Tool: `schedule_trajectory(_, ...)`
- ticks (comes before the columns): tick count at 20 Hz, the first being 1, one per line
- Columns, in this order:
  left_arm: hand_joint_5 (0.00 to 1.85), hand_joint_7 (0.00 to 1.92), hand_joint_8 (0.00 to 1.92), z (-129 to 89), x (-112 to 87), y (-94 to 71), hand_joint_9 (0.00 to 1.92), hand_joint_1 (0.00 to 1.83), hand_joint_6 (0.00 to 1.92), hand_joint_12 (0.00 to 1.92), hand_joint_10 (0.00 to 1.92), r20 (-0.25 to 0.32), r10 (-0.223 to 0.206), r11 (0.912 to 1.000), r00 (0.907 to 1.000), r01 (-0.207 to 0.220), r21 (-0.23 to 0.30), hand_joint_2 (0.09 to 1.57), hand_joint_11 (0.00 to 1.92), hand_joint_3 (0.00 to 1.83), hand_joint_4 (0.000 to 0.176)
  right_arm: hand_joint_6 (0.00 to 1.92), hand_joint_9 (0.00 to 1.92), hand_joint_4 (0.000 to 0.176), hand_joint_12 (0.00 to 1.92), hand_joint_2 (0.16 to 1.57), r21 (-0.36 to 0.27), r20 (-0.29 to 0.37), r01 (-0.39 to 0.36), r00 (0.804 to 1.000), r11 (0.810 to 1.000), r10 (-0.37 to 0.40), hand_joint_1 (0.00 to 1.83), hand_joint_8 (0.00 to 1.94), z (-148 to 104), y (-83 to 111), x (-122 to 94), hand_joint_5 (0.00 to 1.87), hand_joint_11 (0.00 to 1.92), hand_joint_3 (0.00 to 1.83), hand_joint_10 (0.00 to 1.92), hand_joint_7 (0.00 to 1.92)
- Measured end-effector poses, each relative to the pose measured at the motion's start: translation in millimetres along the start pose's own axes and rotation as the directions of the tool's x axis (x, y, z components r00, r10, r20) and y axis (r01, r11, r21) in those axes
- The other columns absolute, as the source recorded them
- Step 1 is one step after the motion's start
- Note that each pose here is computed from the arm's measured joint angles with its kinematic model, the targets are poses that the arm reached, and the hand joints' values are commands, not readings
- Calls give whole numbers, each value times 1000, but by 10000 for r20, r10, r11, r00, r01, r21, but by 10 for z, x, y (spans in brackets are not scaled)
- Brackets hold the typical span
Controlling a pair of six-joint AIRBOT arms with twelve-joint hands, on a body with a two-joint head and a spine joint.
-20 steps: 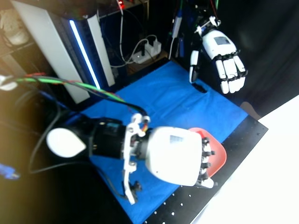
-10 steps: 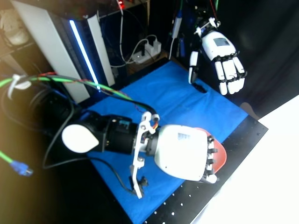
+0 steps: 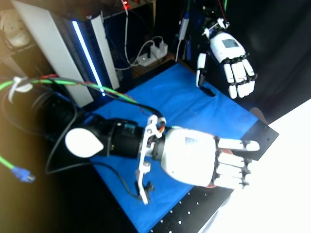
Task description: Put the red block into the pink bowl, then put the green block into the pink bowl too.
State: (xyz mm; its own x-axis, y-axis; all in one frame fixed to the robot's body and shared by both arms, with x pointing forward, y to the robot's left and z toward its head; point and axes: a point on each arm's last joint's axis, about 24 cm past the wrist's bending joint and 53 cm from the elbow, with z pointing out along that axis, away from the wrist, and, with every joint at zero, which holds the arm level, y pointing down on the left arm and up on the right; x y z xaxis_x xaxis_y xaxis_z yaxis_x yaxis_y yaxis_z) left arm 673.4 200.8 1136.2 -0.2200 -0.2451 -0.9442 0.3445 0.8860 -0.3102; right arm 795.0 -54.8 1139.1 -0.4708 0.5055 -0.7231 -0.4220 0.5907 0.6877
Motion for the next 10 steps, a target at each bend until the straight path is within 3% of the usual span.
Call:
schedule_trajectory(1,159,250,1,-15,-16,-14,237,944,0,755,3,33,10,10000,10000,-10,27,819,0,0,88,0,32,176,1206,793,-117,183,-405,9990,9991,407,716,3,-77,-25,-43,0,1,0,457,121)
schedule_trajectory(2,150,259,4,-29,-52,-9,242,906,0,757,4,129,26,10000,9999,-27,20,830,0,1,97,0,8,176,673,824,-210,321,-645,9974,9977,651,744,0,-188,-85,-78,0,0,4,111,23)
schedule_trajectory(3,132,268,6,-50,-111,16,250,825,0,757,6,308,-4,10000,9995,6,-57,846,0,7,80,0,36,176,401,811,-194,381,-1019,9940,9946,1026,737,0,-347,-198,-53,0,0,0,17,0)
schedule_trajectory(4,132,268,6,-60,-144,9,250,825,0,757,6,427,-13,10000,9991,15,-44,846,0,7,80,0,36,176,401,811,-185,381,-1203,9919,9926,1209,737,0,-418,-240,-26,0,0,0,17,0)
schedule_trajectory(5,129,267,3,-78,-179,-46,254,776,0,783,5,605,-3,10000,9982,-3,88,856,0,7,66,0,31,176,445,830,-277,378,-1362,9898,9903,1372,753,0,-521,-276,8,0,0,2,6,0)
schedule_trajectory(6,117,274,2,-95,-184,-135,249,765,0,773,2,701,71,9994,9975,-93,322,882,0,10,98,0,5,176,448,806,-476,406,-1553,9867,9867,1573,709,0,-610,-261,26,0,0,0,0,0)
schedule_trajectory(7,117,274,2,-108,-175,-208,249,765,0,773,2,715,83,9987,9974,-120,503,882,0,10,98,0,5,176,448,806,-726,436,-1638,9850,9838,1672,709,0,-672,-215,20,0,0,0,0,0)
schedule_trajectory(8,111,240,0,-134,-164,-301,209,692,0,769,0,703,169,9970,9974,-222,748,873,0,3,126,0,0,176,36,828,-1229,470,-1639,9842,9788,1707,692,0,-760,-108,3,0,0,4,0,0)
schedule_trajectory(9,111,240,0,-145,-177,-314,209,692,0,769,0,736,234,9964,9970,-293,801,873,0,3,126,0,0,176,36,828,-1399,496,-1640,9838,9765,1723,692,0,-782,-73,-7,0,0,4,0,0)
schedule_trajectory(10,112,218,2,-159,-208,-310,202,694,0,710,0,824,279,9962,9962,-346,804,862,0,0,131,0,0,176,6,820,-1576,514,-1645,9833,9737,1745,811,0,-828,-48,-13,0,0,0,0,0)
